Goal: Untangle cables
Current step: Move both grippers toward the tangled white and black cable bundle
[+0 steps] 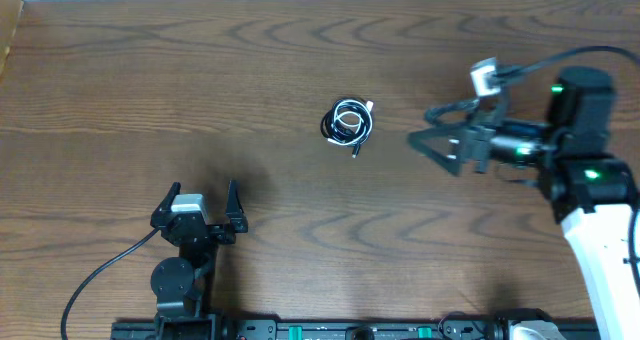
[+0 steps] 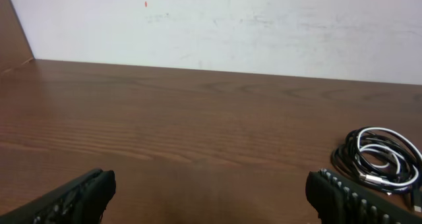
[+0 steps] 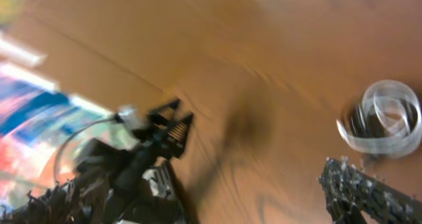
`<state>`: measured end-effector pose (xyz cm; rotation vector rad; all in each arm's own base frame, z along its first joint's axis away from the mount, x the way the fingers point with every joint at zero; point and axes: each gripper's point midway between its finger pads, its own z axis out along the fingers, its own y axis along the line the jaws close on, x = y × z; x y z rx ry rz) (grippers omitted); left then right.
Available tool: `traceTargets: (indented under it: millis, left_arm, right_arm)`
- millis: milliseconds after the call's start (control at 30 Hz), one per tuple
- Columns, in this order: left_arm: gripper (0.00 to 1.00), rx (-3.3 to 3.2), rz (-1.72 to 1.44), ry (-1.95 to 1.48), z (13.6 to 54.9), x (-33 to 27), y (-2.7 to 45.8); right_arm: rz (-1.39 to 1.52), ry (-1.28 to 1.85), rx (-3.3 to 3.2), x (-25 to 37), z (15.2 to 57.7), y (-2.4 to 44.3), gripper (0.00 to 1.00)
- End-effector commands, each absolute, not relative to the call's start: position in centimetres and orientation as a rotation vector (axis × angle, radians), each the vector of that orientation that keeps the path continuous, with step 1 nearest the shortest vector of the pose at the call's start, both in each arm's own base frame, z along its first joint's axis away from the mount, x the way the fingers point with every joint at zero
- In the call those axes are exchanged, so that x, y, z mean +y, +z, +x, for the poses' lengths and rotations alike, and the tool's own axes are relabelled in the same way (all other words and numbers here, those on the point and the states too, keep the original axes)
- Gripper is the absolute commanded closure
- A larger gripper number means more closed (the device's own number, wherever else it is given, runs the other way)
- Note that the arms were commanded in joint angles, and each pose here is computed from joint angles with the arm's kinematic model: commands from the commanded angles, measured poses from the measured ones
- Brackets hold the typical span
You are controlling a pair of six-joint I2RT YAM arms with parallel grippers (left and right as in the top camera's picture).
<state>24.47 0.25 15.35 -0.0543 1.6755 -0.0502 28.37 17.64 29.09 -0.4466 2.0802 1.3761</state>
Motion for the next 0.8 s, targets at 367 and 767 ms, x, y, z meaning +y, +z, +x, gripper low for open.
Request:
traceTargets:
  millis: [367, 767]
  left_arm:
    - [0.02, 1.536, 0.081, -0.484, 23.5, -5.8, 18.9]
    - [0.02, 1.699, 0.264, -0.492, 23.1, -7.4, 28.7]
  right_arm:
    - [-0.254, 0.750, 2.658, 19.8, 30.1, 14.8, 0.01]
    - [-0.194, 0.732, 2.589, 19.2, 34.0, 14.2, 0.01]
